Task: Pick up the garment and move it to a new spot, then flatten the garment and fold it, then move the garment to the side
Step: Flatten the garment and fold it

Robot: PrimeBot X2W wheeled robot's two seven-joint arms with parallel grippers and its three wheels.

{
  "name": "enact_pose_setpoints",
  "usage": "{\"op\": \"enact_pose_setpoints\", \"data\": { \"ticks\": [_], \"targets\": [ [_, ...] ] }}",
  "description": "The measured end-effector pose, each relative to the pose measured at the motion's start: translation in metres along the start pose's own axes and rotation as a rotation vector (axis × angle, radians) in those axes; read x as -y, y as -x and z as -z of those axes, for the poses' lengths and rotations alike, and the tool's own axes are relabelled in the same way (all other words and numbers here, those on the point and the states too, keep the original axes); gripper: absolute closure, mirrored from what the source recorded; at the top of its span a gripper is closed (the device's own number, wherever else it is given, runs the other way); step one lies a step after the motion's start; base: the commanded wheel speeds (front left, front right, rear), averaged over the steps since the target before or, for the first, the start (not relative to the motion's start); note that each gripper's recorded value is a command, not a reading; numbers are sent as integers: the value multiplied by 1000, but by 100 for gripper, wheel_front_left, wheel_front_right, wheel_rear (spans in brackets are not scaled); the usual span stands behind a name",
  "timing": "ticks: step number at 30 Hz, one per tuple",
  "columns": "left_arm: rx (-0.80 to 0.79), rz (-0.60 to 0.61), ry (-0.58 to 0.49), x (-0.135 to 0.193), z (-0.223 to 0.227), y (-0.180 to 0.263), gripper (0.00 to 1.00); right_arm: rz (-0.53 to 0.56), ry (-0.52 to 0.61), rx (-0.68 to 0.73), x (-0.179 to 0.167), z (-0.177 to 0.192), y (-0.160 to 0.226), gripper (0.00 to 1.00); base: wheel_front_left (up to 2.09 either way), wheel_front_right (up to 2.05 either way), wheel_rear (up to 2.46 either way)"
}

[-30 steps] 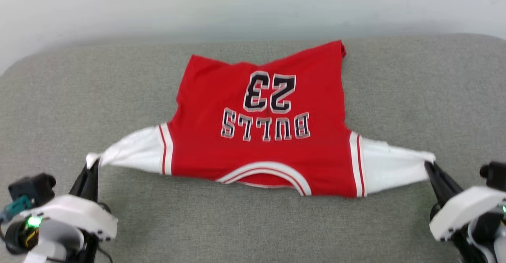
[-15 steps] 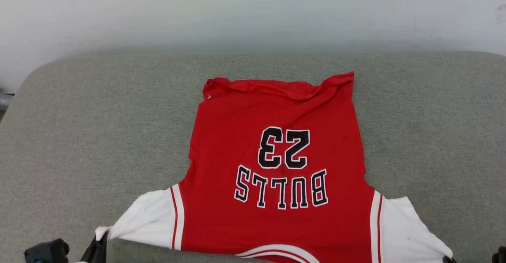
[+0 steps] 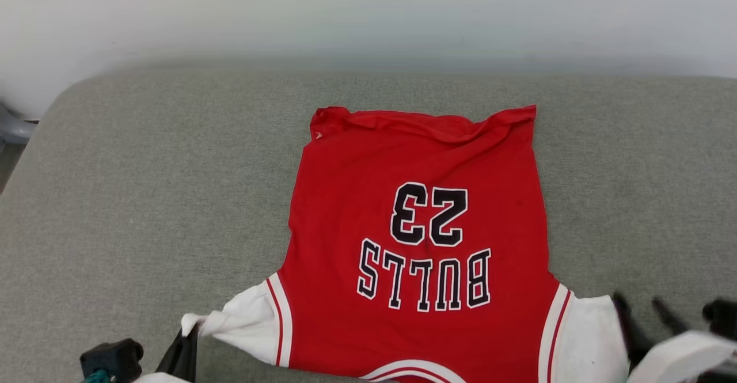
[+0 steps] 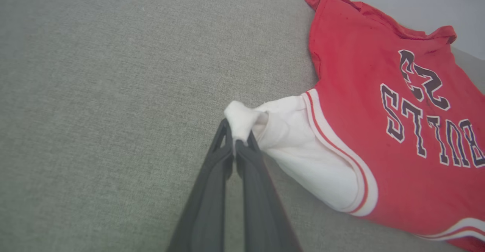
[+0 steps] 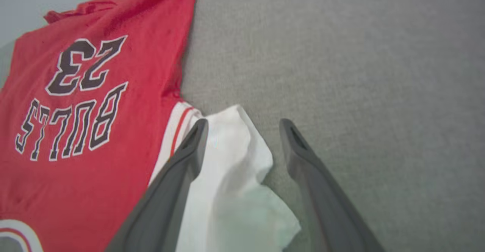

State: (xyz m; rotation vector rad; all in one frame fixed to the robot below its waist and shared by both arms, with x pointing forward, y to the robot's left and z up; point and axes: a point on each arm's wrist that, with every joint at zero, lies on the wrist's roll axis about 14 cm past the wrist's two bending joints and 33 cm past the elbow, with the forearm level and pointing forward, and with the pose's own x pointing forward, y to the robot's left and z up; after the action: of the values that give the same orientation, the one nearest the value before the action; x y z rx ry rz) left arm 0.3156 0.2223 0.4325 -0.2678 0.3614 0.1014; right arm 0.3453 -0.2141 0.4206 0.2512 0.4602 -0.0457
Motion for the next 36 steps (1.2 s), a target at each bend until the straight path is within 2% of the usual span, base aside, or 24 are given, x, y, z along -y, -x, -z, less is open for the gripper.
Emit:
{"op": "enact_pose_setpoints", "data": {
  "ticks": [2, 8, 14, 20, 26, 31, 36],
  "targets": [
    [25, 16, -8, 5, -7, -4, 100, -14, 33, 96, -5, -31, -13, 0, 0, 0, 0],
    [66, 46, -18, 17, -18, -17, 100, -66, 80, 197, -23, -86, -58, 0, 0, 0, 0],
    [123, 101, -21, 34, -34, -40, 100, -101, 108, 103, -42, -106, -123, 0, 0, 0, 0],
    [118, 124, -28, 39, -29, -58, 100, -117, 149, -128, -57, -97, -188, 0, 0, 0, 0],
    [124, 134, -32, 39, -28, -72, 100, -152, 176, -302, -83, -80, -232, 0, 0, 0, 0],
    [107, 124, -36, 33, -21, -83, 100, -159, 203, -391, -93, -61, -259, 0, 0, 0, 0],
    [86, 104, -37, 25, -11, -88, 100, -164, 253, -553, -97, -22, -267, 0, 0, 0, 0]
  ]
}}
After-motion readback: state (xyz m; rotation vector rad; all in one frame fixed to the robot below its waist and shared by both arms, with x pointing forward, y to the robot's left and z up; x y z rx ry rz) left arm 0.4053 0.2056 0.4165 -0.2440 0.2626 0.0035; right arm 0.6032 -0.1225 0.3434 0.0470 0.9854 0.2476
